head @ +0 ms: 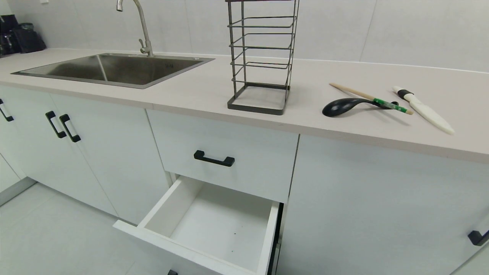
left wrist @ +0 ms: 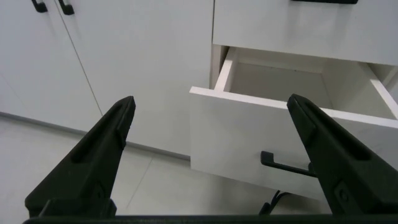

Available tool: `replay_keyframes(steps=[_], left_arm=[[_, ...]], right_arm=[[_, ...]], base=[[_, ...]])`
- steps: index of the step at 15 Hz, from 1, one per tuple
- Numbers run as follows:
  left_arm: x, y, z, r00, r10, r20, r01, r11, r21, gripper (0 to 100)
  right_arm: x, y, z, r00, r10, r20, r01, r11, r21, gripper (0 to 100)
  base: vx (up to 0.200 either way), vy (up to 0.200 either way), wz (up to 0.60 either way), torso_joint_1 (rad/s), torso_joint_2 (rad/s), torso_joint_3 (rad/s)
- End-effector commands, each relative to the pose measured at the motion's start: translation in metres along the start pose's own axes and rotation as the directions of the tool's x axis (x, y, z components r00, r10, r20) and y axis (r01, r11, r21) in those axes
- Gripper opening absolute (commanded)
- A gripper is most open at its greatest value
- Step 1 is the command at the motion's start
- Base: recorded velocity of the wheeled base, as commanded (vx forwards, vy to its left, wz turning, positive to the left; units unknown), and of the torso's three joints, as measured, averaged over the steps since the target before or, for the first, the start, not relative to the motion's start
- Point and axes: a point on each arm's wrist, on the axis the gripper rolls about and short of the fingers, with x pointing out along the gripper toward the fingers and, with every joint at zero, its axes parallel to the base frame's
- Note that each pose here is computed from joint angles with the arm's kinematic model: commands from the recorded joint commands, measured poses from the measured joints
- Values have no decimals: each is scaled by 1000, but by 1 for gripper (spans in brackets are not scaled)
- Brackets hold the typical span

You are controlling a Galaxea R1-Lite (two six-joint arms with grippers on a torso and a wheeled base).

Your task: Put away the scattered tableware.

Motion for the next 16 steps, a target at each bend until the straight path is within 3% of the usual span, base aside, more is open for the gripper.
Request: replay_keyframes(steps=[1, 6, 16], left_arm=[[0, 0, 0, 1000, 0, 0, 0, 1000, 0, 100], [0, 0, 0, 1000, 0, 0, 0, 1000, 0, 100], [0, 0, 0, 1000, 0, 1, 0, 1000, 0, 100]], right_arm=[[0, 0, 0, 1000, 0, 0, 0, 1000, 0, 0], [0, 0, 0, 1000, 0, -2, 0, 1000, 1, 0], [0, 0, 0, 1000, 0, -2, 0, 1000, 1, 0]], base=[[0, 0, 0, 119, -178, -32], [0, 0, 0, 231, -146, -129], [0, 0, 0, 175, -542, -213]])
